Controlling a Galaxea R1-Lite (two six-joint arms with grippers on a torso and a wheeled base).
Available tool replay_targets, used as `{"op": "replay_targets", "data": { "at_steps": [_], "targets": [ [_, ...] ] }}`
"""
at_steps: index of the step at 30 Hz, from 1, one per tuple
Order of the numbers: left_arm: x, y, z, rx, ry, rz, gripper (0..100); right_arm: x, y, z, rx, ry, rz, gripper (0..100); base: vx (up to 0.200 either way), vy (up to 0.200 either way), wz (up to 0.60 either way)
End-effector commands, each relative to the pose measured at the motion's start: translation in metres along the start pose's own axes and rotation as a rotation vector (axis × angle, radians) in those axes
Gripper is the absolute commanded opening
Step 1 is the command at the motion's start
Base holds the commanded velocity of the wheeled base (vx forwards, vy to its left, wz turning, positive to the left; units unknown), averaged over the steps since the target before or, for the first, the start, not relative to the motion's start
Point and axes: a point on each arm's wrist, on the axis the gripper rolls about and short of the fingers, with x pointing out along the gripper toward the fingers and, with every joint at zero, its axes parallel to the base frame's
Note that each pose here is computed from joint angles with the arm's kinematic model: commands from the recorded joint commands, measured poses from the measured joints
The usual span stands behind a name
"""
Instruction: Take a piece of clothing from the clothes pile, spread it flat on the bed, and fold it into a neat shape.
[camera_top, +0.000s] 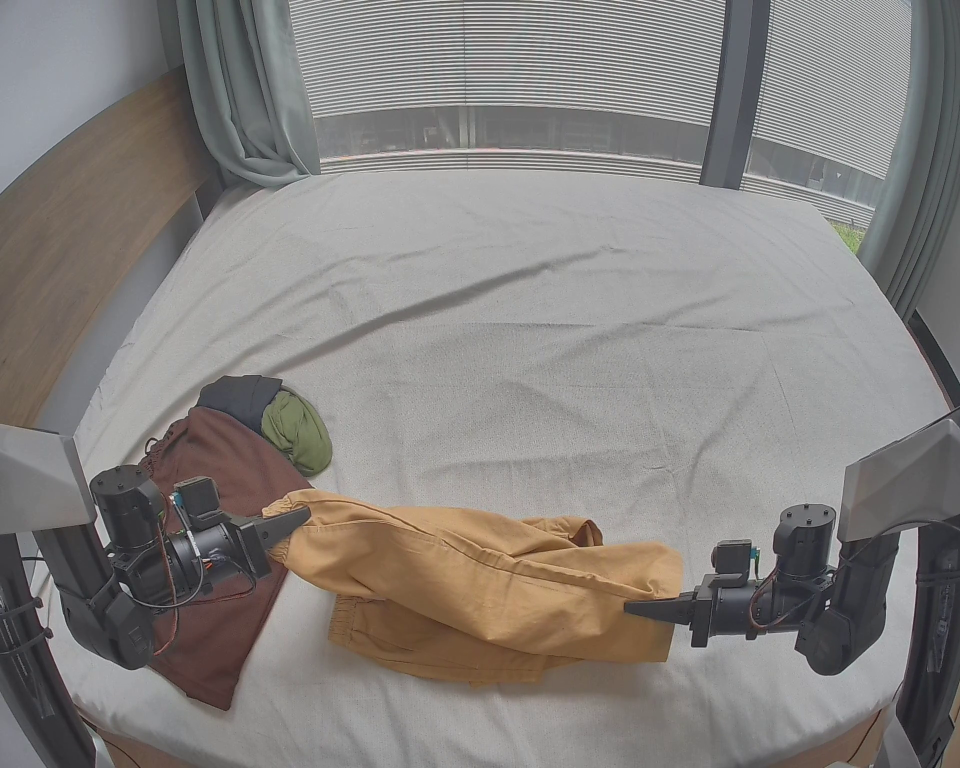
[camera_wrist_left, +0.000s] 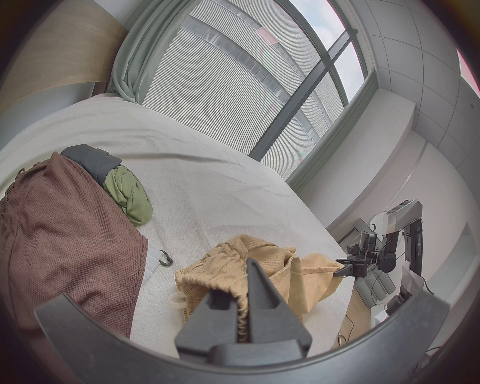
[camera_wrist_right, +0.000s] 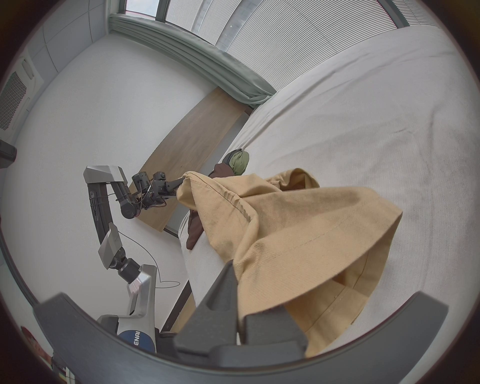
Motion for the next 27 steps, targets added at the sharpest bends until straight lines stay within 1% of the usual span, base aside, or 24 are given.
{"op": "replay_targets", "data": {
  "at_steps": [1, 3, 10, 15, 21, 22, 24, 25, 27],
  "targets": [
    [0.000, -0.001, 0.004, 0.009, -0.013, -0.005, 0, -0.012, 0.017, 0.018, -0.058, -0.059, 0.003, 0, 0.000, 0.000, 0.00],
    [0.000, -0.001, 0.006, 0.016, -0.023, -0.006, 0, -0.017, 0.025, 0.024, -0.069, -0.082, -0.001, 0, 0.000, 0.000, 0.00],
    [-0.004, -0.008, 0.017, 0.041, -0.058, -0.022, 0, -0.031, 0.037, 0.031, -0.079, -0.122, -0.016, 0, 0.000, 0.000, 0.00],
    [-0.002, -0.008, 0.022, 0.051, -0.076, -0.027, 0, -0.034, 0.038, 0.033, -0.072, -0.132, -0.021, 0, 0.000, 0.000, 0.00],
    [-0.002, -0.008, 0.023, 0.054, -0.078, -0.028, 0, -0.036, 0.039, 0.036, -0.082, -0.146, -0.026, 0, 0.000, 0.000, 0.00],
    [-0.002, -0.009, 0.024, 0.058, -0.083, -0.029, 0, -0.038, 0.041, 0.039, -0.095, -0.159, -0.023, 0, 0.000, 0.000, 0.00],
    [-0.002, -0.009, 0.024, 0.058, -0.083, -0.029, 0, -0.038, 0.041, 0.039, -0.095, -0.159, -0.023, 0, 0.000, 0.000, 0.00],
    [-0.005, -0.012, 0.030, 0.070, -0.102, -0.034, 0, -0.041, 0.046, 0.043, -0.106, -0.177, -0.019, 0, 0.000, 0.000, 0.00],
    [-0.006, -0.015, 0.033, 0.076, -0.114, -0.037, 0, -0.044, 0.050, 0.047, -0.106, -0.193, -0.013, 0, 0.000, 0.000, 0.00]
  ]
}}
